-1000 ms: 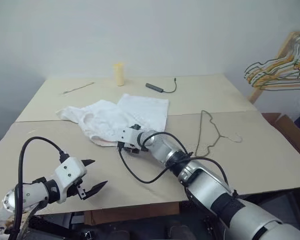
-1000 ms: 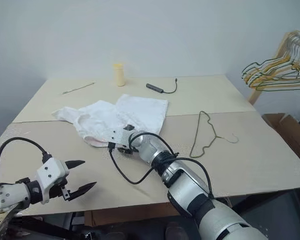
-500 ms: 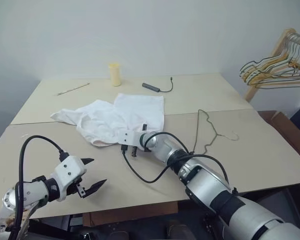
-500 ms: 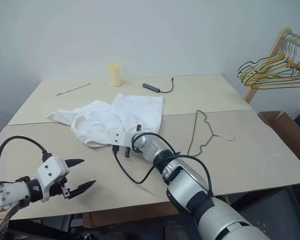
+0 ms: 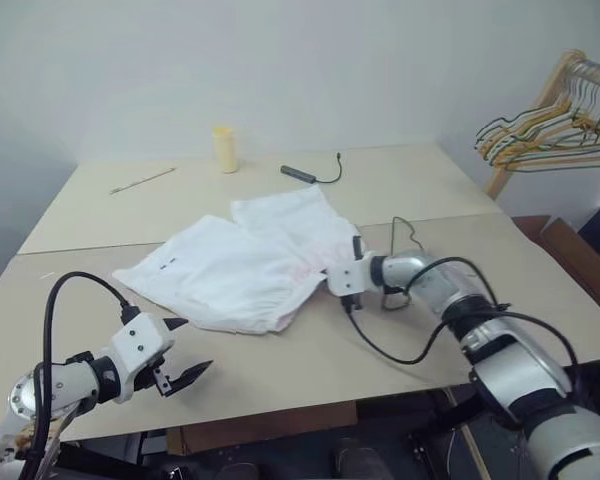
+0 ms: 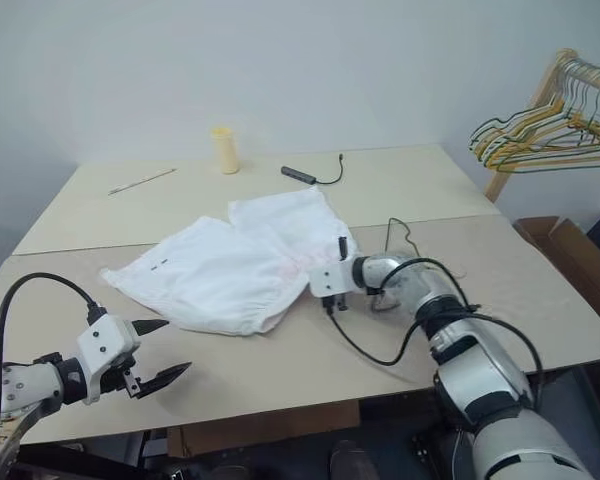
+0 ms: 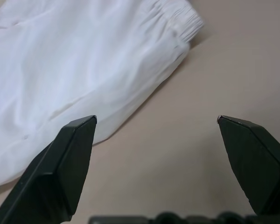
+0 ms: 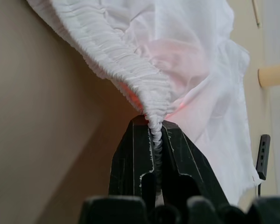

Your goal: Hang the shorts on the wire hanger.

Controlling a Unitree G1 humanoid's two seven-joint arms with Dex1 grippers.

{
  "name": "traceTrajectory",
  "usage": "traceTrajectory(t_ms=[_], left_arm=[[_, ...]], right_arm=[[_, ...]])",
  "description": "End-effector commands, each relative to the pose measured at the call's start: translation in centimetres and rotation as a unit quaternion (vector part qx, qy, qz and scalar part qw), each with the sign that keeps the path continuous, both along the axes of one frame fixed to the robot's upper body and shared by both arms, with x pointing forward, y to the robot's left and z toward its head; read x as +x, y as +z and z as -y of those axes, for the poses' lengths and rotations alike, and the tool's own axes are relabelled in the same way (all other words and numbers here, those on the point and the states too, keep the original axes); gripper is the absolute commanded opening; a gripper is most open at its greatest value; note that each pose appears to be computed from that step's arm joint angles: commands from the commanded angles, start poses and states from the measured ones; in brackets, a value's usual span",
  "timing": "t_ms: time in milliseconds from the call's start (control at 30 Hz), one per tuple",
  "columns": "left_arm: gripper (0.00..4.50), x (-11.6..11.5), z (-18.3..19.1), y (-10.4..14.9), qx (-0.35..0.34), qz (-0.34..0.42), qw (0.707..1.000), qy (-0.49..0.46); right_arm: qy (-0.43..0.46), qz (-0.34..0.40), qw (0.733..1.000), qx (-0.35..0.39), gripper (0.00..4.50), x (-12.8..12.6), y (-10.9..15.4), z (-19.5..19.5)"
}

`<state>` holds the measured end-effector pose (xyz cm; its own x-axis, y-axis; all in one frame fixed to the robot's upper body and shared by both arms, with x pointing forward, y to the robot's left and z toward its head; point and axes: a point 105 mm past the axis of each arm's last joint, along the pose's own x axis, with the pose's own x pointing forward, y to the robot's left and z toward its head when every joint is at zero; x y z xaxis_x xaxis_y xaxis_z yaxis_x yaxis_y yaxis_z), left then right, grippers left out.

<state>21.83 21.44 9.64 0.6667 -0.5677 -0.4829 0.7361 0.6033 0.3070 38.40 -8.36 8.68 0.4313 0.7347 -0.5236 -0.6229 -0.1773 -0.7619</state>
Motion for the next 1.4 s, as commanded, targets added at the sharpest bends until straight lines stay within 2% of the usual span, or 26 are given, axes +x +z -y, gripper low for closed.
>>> traceTrajectory(t_ms=[33, 167, 233, 267, 367, 500, 667, 733, 967, 1033, 1167, 1400], left_arm=[[4.50, 0.2, 0.0, 0.7, 0.010, 0.011, 1.000, -0.014], [4.50, 0.3, 0.0, 0.8, 0.013, 0.007, 1.000, -0.022], [4.50, 0.3, 0.0, 0.8, 0.015, 0.004, 1.000, -0.025], [4.50, 0.3, 0.0, 0.8, 0.017, 0.003, 1.000, -0.026], [4.50, 0.2, -0.1, 0.8, 0.018, 0.002, 1.000, -0.025], [4.50, 0.2, -0.1, 0.7, 0.019, 0.001, 1.000, -0.025], [4.50, 1.2, -0.8, 0.8, 0.028, 0.007, 0.999, -0.022], [4.50, 1.9, -1.5, 1.0, 0.036, 0.014, 0.999, -0.015], [4.50, 4.9, -5.4, 1.5, 0.117, 0.033, 0.993, 0.006], [4.50, 5.7, -6.4, 1.8, 0.127, 0.036, 0.991, 0.010], [4.50, 6.7, -8.6, 1.9, 0.183, 0.027, 0.983, 0.000], [4.50, 9.0, -11.0, 1.3, 0.260, 0.024, 0.965, -0.011]], right_arm=[[0.044, 0.074, 0.996, -0.027, 0.02, 0.5, 1.6, 0.3], [0.058, 0.138, 0.983, -0.105, 0.02, 1.6, 1.2, 1.1], [0.067, 0.147, 0.979, -0.122, 0.02, 1.7, 1.2, 1.1], [0.072, 0.147, 0.978, -0.128, 0.68, 1.7, 1.1, 1.2], [0.066, 0.140, 0.978, -0.140, 1.62, 2.0, 1.3, 1.6], [0.017, 0.046, 0.991, -0.121, 3.02, 2.1, 2.1, 2.9], [0.015, -0.070, 0.997, -0.041, 3.02, 0.8, 4.9, 3.4], [0.024, -0.108, 0.994, 0.007, 3.02, -0.3, 6.0, 2.3], [-0.008, -0.149, 0.985, 0.090, 3.02, -5.2, 5.7, -2.2], [-0.029, -0.163, 0.981, 0.102, 3.40, -6.1, 5.1, -3.3], [-0.061, -0.182, 0.977, 0.094, 4.47, -7.3, 3.7, -4.7], [-0.088, -0.185, 0.976, 0.077, 4.47, -7.8, 1.8, -6.6]])
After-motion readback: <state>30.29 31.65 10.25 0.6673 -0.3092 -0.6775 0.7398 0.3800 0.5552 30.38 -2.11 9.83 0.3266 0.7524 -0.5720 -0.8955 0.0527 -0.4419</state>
